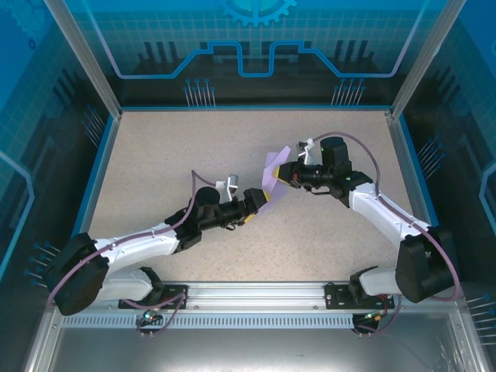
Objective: Fold a paper plane with a square sheet of paper (pick it up from the middle)
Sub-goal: Turn over the paper at the center of the table.
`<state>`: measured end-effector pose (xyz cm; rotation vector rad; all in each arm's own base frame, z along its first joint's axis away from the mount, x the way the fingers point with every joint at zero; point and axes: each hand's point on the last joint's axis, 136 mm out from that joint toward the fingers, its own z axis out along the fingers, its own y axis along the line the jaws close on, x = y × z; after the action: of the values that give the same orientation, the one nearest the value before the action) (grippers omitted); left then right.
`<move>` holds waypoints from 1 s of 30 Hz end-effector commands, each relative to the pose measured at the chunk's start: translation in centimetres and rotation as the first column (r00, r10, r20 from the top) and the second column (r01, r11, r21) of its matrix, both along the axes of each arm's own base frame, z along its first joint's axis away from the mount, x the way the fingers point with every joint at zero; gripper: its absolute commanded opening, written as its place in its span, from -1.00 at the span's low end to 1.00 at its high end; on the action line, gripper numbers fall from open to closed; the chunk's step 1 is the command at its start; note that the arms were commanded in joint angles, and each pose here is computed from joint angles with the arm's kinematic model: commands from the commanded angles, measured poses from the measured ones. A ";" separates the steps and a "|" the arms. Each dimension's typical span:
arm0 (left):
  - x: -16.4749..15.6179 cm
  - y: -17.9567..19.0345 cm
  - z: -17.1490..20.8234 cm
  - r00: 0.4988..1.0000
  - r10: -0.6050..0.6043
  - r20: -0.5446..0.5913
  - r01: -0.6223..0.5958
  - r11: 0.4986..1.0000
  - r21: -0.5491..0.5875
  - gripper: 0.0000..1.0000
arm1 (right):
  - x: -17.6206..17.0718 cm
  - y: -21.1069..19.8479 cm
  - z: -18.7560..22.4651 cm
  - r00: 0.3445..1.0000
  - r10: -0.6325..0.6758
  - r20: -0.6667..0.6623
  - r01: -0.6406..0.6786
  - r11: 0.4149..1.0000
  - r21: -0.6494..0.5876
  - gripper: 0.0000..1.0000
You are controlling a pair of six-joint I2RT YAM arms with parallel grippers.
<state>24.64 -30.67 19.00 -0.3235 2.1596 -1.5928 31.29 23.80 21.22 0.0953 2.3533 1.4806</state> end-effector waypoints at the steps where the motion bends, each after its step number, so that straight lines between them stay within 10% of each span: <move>1: 0.5 0.0 1.8 0.998 0.028 0.051 -0.025 0.999 -0.046 0.87 | 0.2 0.3 0.2 1.000 0.014 -0.016 -0.013 0.998 0.055 -0.93; 30: 0.2 1.2 1.0 0.996 -0.007 0.090 -0.002 0.995 0.103 -0.66 | -0.1 0.3 -2.3 0.997 0.032 -0.067 -0.028 0.998 0.056 -0.91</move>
<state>24.40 -29.62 18.43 -0.2475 2.1984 -1.4826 31.04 24.29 18.97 0.1279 2.3871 1.5540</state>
